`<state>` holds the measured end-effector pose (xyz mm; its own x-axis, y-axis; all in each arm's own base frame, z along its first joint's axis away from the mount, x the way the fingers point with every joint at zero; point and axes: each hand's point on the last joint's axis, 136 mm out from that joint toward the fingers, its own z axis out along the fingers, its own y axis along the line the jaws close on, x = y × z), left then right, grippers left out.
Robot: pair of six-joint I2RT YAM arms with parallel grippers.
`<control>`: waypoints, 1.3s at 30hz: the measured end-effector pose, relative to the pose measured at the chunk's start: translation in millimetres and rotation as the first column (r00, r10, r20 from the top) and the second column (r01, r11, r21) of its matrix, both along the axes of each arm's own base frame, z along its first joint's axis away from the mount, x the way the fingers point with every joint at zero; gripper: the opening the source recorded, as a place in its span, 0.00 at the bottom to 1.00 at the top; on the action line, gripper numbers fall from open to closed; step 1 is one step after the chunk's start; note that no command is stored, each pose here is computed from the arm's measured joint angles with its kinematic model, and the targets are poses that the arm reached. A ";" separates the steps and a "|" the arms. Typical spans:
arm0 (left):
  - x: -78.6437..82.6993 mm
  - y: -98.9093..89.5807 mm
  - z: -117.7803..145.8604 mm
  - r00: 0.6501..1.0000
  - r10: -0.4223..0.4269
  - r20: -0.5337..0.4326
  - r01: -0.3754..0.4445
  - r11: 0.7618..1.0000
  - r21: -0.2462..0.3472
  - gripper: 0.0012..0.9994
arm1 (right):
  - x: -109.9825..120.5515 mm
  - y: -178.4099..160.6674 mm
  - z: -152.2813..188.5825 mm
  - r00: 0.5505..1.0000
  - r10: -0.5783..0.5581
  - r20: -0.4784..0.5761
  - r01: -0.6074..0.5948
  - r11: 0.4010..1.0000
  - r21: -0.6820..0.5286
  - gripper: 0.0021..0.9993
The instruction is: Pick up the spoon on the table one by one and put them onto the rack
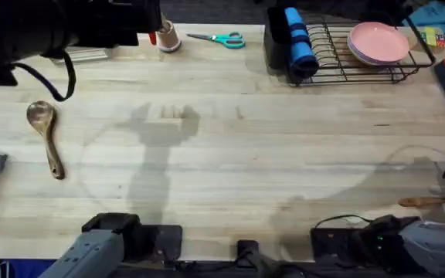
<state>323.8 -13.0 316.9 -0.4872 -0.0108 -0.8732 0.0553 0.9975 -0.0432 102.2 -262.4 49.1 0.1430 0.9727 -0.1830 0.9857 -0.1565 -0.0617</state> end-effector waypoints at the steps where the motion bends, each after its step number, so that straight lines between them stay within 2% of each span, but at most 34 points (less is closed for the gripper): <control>1: 0.0 0.0 0.0 1.000 0.000 0.000 0.000 1.000 0.000 0.99 | 0.1 0.2 -0.2 1.000 -0.004 0.001 0.004 1.000 0.001 0.99; 10: 0.0 0.0 0.0 1.000 0.000 0.000 0.000 1.000 0.000 0.99 | -2.6 10.9 -10.0 0.995 -0.099 -0.006 0.099 0.993 0.059 0.99; 20: -0.1 0.0 0.0 1.000 0.000 0.000 0.000 1.000 0.000 0.99 | 0.2 11.3 -13.0 0.991 -0.131 0.013 0.129 0.988 0.079 0.99; 23: -0.1 0.0 -0.2 1.000 0.000 -0.001 0.000 1.000 0.000 0.99 | 2.5 11.1 -13.5 0.990 -0.138 0.025 0.135 0.987 0.082 0.89; 32: 0.0 0.0 0.0 1.000 0.000 0.000 0.000 1.000 0.000 0.99 | 6.7 9.1 -15.2 0.988 -0.148 0.034 0.144 0.985 0.093 0.40; 39: 0.0 0.0 0.1 1.000 0.000 0.000 0.000 1.000 0.000 0.99 | 2.1 10.4 -15.0 0.989 -0.149 0.009 0.148 0.984 0.096 0.09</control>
<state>323.7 -13.0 317.0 -0.4872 -0.0108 -0.8732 0.0553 0.9975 -0.0432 104.3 -252.0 34.1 0.2895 0.9531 -0.0877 0.9529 -0.2957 -0.0679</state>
